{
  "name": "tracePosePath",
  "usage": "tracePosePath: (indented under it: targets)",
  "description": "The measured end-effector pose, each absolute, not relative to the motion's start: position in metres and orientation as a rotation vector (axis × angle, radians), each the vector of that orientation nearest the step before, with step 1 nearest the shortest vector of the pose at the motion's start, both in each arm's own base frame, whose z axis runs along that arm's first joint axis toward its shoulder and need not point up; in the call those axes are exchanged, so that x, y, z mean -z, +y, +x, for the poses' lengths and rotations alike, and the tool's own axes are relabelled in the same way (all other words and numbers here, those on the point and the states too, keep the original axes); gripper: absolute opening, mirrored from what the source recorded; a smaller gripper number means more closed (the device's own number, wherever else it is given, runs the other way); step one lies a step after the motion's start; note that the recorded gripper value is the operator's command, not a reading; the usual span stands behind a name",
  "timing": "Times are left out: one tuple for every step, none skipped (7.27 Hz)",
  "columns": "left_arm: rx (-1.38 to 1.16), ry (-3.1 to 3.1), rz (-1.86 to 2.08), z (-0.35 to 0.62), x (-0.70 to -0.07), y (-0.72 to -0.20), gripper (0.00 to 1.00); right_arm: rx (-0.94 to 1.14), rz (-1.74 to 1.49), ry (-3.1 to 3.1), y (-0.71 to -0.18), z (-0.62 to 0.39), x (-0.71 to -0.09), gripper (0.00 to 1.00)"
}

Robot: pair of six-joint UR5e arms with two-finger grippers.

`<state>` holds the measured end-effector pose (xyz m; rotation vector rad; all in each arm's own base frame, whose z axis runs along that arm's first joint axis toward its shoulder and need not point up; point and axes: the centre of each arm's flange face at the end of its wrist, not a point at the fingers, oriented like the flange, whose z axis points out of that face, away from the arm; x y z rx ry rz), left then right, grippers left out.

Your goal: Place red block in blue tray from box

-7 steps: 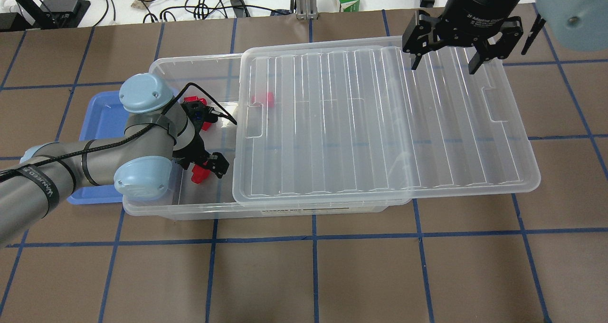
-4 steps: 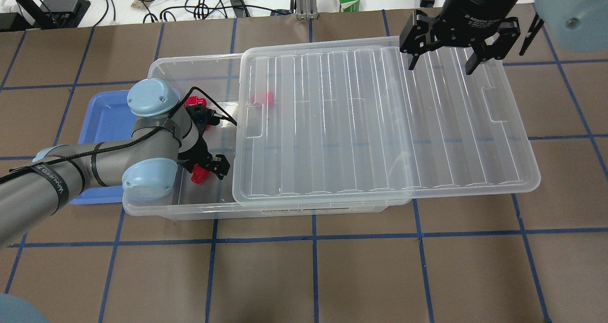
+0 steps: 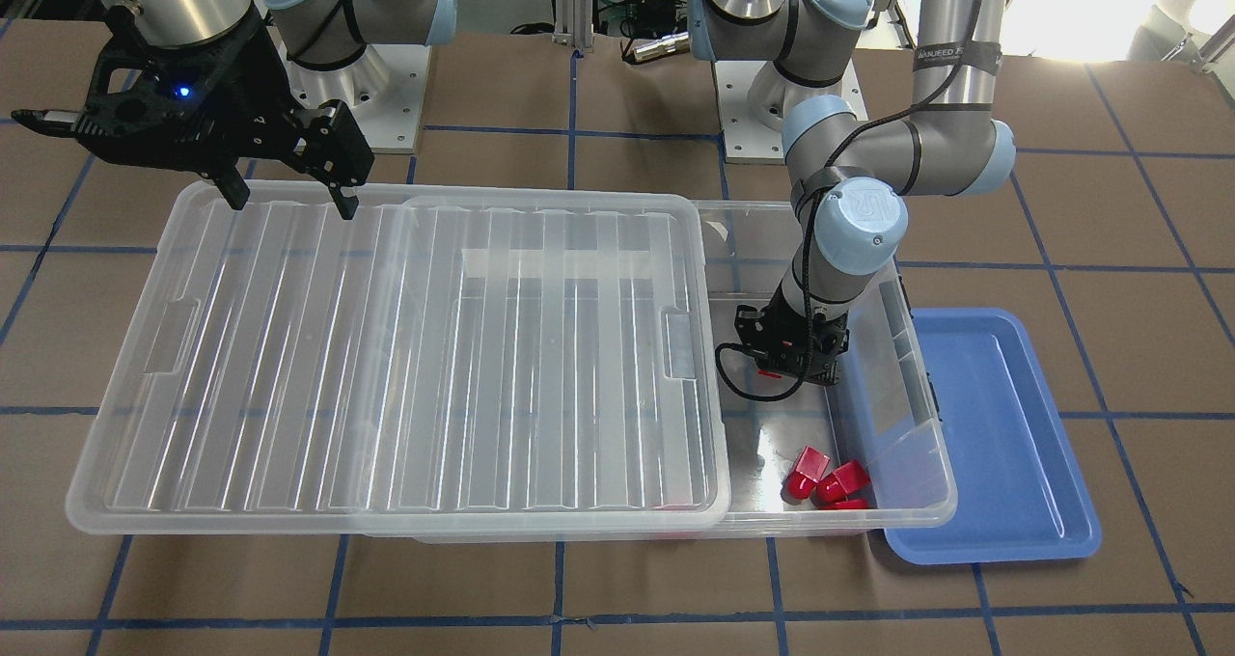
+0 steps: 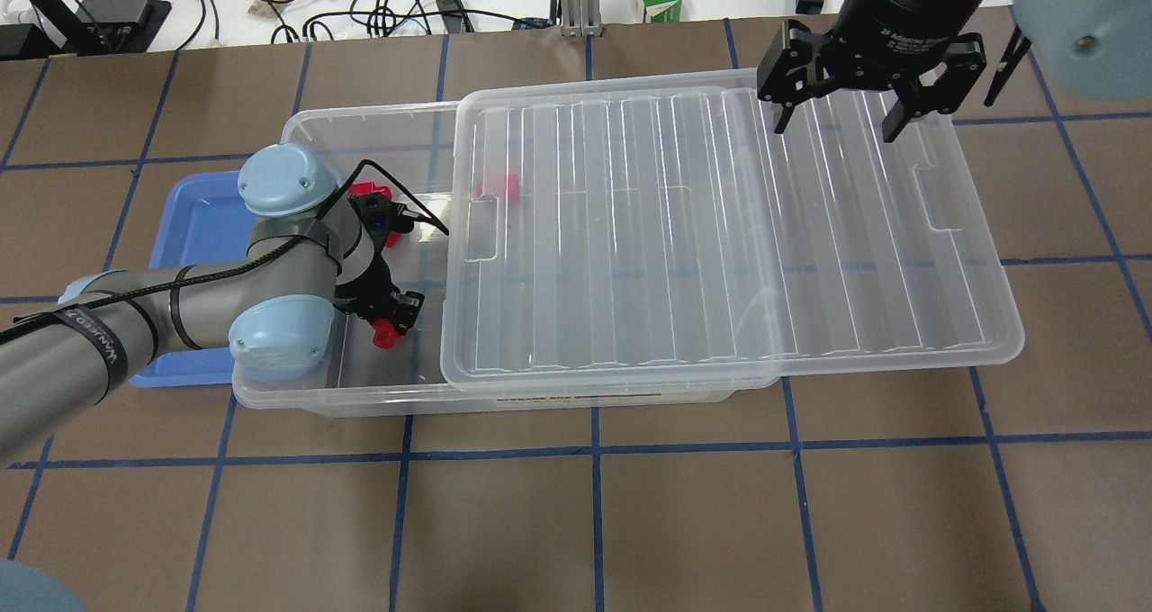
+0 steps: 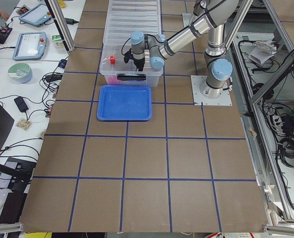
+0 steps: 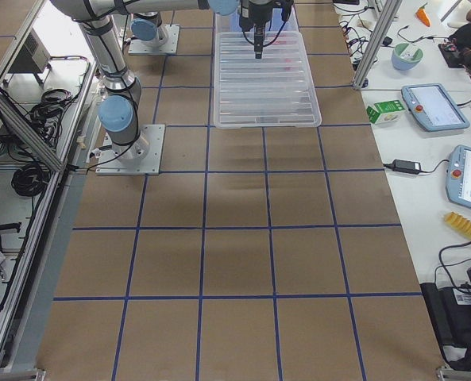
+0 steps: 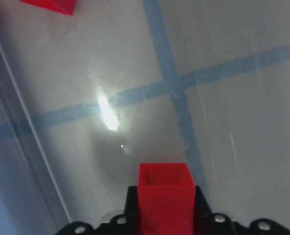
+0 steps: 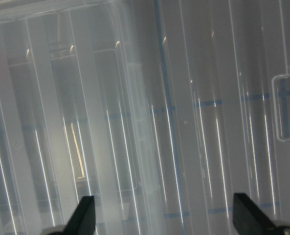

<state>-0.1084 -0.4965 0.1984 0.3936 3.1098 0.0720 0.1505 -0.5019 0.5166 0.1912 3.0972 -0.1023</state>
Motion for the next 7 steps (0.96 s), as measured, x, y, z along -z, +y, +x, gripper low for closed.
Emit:
tracePosePath:
  targets:
    - [-0.068,3.114,0.384,-0.108,-0.226,-0.507,0.00,0.101,0.191,3.100,-0.502,0.150,-0.516,1.00]
    - [-0.092,3.123,0.362,-0.108,-0.270,-0.522,0.00,0.100,0.191,3.103,-0.502,0.150,-0.516,1.00]
    - [-0.107,3.129,0.333,-0.105,-0.324,-0.537,0.00,0.099,0.193,3.106,-0.503,0.148,-0.516,1.00]
    - [-0.102,3.133,0.282,-0.089,-0.368,-0.550,0.00,0.098,0.156,3.111,-0.507,0.138,-0.515,1.00]
    - [-0.099,3.141,0.184,-0.047,-0.391,-0.559,0.00,0.098,0.094,3.119,-0.514,0.111,-0.513,1.00]
    - [-0.106,3.151,0.096,0.008,-0.396,-0.563,0.00,0.077,0.114,3.128,-0.521,0.061,-0.512,1.00]
    - [-0.119,3.164,0.085,0.060,-0.386,-0.565,0.00,0.030,0.184,3.131,-0.523,-0.002,-0.507,1.00]
